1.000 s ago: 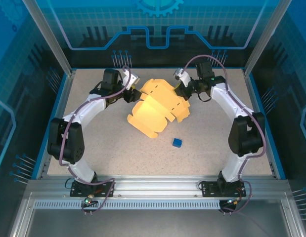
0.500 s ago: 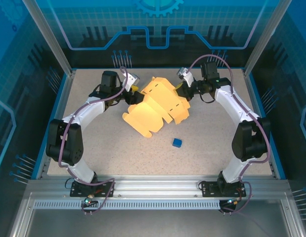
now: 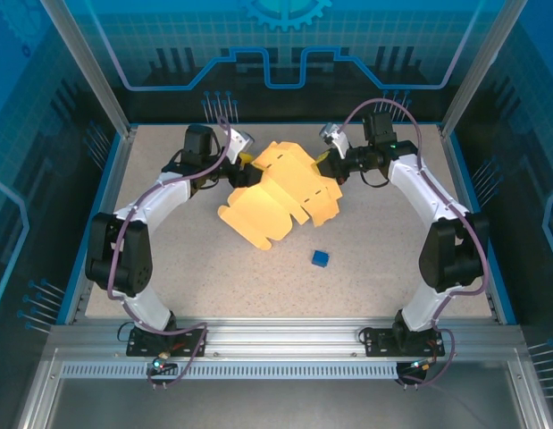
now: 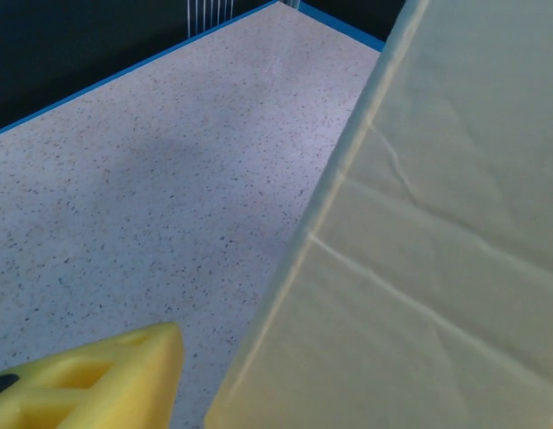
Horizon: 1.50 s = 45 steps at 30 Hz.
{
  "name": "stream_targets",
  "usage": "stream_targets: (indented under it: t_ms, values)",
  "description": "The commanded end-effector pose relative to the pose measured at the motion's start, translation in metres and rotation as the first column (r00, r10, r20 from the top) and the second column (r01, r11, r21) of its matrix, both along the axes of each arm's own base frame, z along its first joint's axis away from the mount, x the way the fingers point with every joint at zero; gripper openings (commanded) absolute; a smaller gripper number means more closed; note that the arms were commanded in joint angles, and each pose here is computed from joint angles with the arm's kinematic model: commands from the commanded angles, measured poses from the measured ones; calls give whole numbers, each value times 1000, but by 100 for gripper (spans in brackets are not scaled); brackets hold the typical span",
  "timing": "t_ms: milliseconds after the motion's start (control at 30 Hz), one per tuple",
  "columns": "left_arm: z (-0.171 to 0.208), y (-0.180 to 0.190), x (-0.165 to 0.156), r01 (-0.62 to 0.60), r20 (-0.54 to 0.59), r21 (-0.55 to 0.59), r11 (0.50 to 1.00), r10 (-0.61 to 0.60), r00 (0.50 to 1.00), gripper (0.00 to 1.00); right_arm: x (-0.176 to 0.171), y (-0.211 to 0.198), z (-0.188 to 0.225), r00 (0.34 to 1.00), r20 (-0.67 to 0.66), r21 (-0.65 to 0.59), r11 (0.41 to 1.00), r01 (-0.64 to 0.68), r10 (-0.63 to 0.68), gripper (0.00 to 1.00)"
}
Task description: Fold the paper box
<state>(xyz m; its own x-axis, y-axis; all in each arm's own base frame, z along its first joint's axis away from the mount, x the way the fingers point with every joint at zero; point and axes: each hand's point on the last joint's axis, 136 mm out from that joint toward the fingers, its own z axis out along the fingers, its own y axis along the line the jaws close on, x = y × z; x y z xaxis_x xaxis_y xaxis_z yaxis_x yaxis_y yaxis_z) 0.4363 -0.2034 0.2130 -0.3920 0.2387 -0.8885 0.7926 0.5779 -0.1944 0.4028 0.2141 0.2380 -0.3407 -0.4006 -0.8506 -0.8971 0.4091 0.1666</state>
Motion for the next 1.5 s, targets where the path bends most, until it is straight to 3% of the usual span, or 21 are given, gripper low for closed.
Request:
stream_targets:
  t_ms: [0,400,633,800,1067,1467]
  values:
    - [18,-7,-6,46,23,-45,998,-45,999,59,-10,-4,23,999,29,34,999,-32,31,0]
    - [30,-13,-18,108,-1,-77,991,-108,994,24,-16,-11,40,998,58,65,997,-44,40,0]
    - [42,-13,-26,109,-2,-106,988,-109,994,10,-11,-12,40,998,66,46,999,-10,7,0]
    - [47,-11,-30,80,-26,-135,988,-85,996,1,1,-17,35,991,103,-21,996,83,-80,0]
    - [51,-8,-37,6,-116,-194,981,-29,993,0,14,-15,27,944,254,-147,956,254,-212,2]
    - [45,-2,-30,-83,-201,-172,982,47,979,0,24,-3,11,789,554,-276,835,477,-267,2]
